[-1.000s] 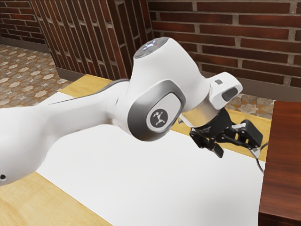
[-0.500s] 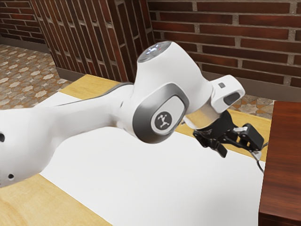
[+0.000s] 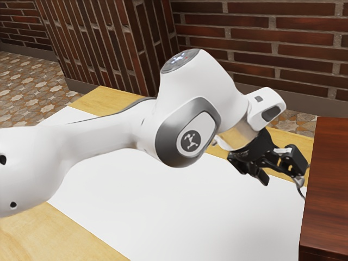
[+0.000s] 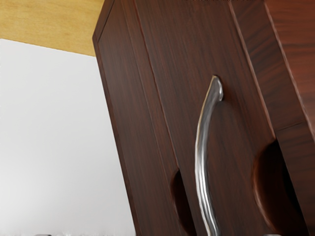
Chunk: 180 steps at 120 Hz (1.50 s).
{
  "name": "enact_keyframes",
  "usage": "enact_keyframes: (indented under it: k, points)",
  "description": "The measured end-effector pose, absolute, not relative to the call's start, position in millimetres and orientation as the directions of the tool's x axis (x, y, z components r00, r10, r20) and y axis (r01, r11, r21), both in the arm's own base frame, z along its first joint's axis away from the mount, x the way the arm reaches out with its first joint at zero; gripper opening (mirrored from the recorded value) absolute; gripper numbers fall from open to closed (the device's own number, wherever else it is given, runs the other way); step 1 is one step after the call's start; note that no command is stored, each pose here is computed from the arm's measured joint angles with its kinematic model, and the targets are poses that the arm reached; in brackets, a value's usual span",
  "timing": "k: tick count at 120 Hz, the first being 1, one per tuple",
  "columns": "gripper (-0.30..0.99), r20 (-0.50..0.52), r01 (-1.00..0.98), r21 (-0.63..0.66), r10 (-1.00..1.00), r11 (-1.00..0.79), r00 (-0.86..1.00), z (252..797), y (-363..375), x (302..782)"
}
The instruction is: Pull the drawer handle with one arm to open the drawer
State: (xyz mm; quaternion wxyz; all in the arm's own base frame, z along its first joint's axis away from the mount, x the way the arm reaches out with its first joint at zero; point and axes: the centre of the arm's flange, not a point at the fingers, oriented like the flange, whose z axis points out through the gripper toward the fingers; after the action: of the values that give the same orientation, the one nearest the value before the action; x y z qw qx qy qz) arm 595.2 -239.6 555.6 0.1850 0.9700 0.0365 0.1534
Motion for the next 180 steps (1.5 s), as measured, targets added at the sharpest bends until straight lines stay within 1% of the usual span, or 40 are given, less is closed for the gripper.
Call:
enact_keyframes:
  k: [60, 180]
  points:
    - [0.46, 0.231, 0.117, 0.392, 0.220, -0.912, 0.948, 544, -236, 600]
    - [0.44, 0.200, 0.221, 0.374, 0.311, -0.901, 0.929, 539, -199, 587]
